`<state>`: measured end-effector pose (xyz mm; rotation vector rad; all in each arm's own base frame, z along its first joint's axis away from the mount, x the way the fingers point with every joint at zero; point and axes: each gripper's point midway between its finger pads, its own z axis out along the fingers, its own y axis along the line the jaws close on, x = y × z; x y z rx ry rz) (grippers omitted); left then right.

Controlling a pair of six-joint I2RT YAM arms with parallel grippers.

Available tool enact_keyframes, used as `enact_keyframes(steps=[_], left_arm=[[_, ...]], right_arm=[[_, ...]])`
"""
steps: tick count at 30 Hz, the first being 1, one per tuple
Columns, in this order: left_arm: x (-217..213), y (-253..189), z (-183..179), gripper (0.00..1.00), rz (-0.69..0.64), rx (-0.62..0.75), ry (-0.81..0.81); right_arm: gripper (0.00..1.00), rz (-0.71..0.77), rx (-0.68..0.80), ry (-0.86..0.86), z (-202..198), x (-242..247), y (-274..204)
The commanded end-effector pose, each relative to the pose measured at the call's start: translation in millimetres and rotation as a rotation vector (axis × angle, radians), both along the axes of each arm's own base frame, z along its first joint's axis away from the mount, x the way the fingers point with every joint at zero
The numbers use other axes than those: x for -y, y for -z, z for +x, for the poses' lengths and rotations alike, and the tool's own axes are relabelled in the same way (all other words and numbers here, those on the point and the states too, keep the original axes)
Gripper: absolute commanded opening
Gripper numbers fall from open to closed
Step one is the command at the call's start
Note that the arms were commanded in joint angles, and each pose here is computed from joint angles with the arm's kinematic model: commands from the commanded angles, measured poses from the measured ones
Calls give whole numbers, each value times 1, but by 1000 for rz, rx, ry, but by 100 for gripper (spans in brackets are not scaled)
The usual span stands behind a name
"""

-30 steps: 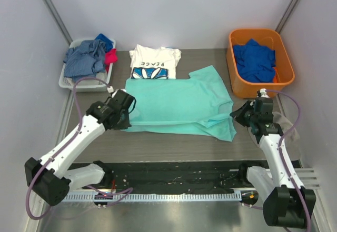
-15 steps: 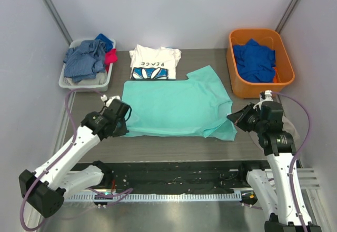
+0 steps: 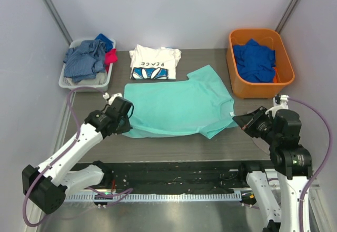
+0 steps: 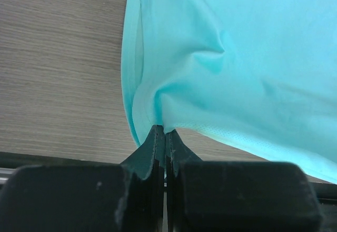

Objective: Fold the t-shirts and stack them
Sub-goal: Flatten the tshirt out

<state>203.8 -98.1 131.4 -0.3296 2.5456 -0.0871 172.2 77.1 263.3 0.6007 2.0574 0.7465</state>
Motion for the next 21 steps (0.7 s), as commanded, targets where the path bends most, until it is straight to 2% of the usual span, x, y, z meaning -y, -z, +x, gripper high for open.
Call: enact_keyframes(steps=[1, 6, 12, 16, 21], left_arm=[[10, -8, 14, 0, -43, 42, -4], [11, -10, 16, 0, -43, 51, 6], [11, -8, 15, 0, -40, 48, 9], [10, -7, 14, 0, -39, 49, 8], [10, -6, 13, 0, -39, 43, 11]], right_arm=[[1, -63, 73, -2, -13, 6, -37], [1, -113, 117, -4, -18, 11, -67], [1, -175, 109, -3, -21, 18, -76], [1, -193, 81, -8, -17, 20, -71], [1, -187, -2, -16, -6, 20, -36]])
